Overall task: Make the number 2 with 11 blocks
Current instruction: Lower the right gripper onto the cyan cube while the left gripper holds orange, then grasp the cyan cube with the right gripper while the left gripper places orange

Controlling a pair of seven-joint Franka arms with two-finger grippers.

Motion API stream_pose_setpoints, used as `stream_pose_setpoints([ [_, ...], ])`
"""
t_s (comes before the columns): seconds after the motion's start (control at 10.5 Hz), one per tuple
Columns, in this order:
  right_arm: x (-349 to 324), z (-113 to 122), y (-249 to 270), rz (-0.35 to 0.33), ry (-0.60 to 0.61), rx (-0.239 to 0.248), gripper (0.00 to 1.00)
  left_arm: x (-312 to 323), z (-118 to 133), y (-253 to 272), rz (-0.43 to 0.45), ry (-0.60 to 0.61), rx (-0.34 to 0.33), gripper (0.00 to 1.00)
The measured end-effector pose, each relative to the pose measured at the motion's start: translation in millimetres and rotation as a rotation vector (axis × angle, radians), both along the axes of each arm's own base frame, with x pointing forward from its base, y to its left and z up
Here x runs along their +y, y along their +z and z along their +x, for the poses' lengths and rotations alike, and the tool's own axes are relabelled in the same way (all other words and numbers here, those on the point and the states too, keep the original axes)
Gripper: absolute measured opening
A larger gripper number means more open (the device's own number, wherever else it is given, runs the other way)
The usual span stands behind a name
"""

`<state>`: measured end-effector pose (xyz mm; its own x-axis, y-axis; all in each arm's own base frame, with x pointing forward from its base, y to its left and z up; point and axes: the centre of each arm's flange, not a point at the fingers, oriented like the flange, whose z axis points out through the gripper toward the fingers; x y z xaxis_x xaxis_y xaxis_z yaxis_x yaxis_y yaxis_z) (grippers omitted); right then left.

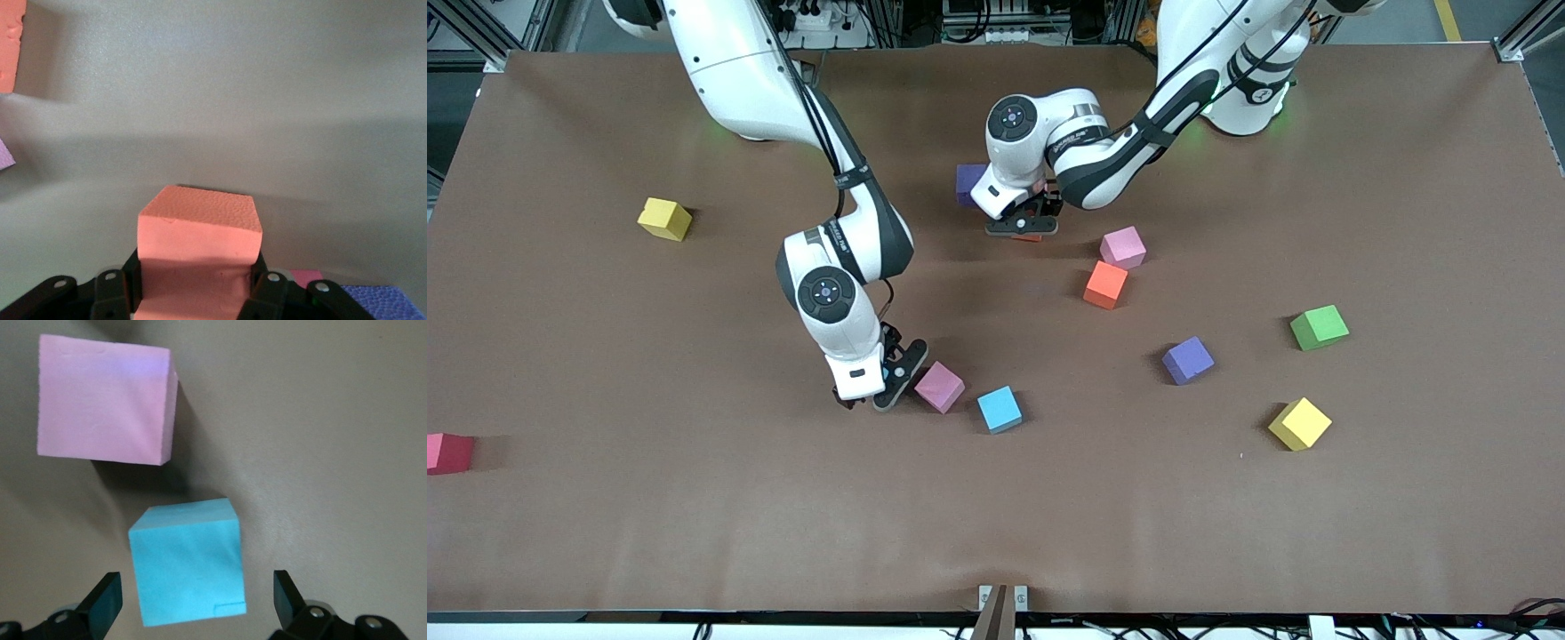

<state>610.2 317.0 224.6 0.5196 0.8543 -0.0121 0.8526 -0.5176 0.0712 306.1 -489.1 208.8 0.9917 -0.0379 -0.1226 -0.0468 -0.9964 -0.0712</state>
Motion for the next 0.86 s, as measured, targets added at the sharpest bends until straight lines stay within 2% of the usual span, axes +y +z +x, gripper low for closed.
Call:
stream_pose_setpoints([
  [0.29,9.5,-2.0,-2.2,0.008,0.016,0.001,1.00,0.4,-0.9,-0.8,0.004,0.023,-0.001,0.60],
  [0.38,10.1,-1.1,-2.2,0.009,0.019,-0.001,1.00,0.3,-1.1,-0.8,0.005,0.031,-0.001,0.70],
  [0.57,10.9,0.5,-5.0,0.008,0.025,-0.004,1.00,0.1,-1.3,-0.7,0.005,0.041,-0.002,0.96],
  [0.67,9.7,1.6,-7.2,0.008,0.026,-0.006,1.00,0.0,-1.2,-0.6,0.005,0.051,-0.003,1.00],
  [0.86,3.8,4.1,-12.0,0.016,0.011,0.002,1.00,-0.7,0.8,1.3,0.001,0.080,-0.009,1.00],
])
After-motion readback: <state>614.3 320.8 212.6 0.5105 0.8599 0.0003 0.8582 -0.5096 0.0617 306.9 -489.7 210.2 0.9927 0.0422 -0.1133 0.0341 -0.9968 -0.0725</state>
